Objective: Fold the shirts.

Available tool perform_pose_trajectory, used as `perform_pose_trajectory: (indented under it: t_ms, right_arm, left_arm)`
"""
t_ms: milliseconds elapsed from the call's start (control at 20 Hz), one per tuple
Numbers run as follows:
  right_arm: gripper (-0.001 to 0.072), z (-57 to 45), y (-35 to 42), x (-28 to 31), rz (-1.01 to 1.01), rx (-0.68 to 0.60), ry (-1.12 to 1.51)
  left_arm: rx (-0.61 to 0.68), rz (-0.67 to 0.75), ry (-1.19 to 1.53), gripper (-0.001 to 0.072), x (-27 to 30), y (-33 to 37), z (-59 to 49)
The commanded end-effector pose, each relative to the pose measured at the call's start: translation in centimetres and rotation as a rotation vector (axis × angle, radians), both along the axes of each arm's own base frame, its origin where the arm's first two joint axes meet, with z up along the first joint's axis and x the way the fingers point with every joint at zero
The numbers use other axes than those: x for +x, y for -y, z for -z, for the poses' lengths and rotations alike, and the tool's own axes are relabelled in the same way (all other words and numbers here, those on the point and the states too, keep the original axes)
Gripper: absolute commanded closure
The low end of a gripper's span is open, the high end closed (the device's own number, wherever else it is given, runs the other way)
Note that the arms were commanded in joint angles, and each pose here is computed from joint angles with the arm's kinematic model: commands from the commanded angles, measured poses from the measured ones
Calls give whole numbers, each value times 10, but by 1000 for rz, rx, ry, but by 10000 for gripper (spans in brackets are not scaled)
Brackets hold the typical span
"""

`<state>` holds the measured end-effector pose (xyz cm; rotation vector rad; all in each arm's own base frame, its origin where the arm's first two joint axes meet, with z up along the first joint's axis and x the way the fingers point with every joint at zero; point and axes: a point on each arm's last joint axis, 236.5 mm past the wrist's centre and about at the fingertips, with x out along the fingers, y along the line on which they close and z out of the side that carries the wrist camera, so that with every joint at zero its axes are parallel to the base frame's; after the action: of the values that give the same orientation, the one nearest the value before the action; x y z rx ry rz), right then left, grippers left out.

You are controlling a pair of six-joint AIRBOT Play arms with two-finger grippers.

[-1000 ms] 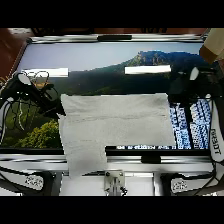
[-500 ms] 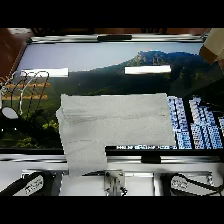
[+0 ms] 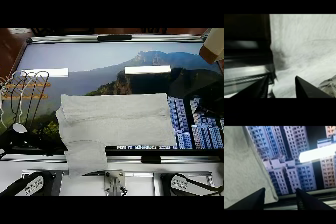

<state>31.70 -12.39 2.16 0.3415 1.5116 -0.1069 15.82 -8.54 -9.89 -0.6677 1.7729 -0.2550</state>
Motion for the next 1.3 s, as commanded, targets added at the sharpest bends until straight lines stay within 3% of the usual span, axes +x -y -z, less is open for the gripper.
perform_pose_trajectory:
  t_ms: [0,150,200,250,300,350,600,1100,1150,1250]
  right_arm:
    - [203,37,-18,-33,-34,70,-119]
    - [203,58,-29,-54,-56,109,-184]
    - [202,62,-33,-59,-67,123,-199]
    - [202,66,-38,-64,-79,145,-207]
    - [112,70,-45,-68,-95,174,-214]
    - [45,76,-53,-74,-115,206,-221]
    - [46,109,-67,-101,-128,237,-273]
    - [78,135,-97,-96,-94,305,-261]
    - [184,138,-101,-92,-106,293,-258]
    - [505,142,-104,-81,-117,254,-232]
  left_arm:
    - [-10,31,-24,318,-6,11,8]
    - [7,71,-16,332,-6,25,13]
    - [4,87,-12,387,-7,29,13]
    - [3,100,-14,512,-9,32,13]
    - [-2,109,-19,671,-11,33,12]
    - [-1,96,-28,676,-11,34,11]
    - [-2,95,-24,676,-10,35,11]
    - [-2,94,-22,676,-10,35,11]
    - [-4,95,-23,676,-10,35,10]
    - [-1,95,-10,676,-8,34,9]
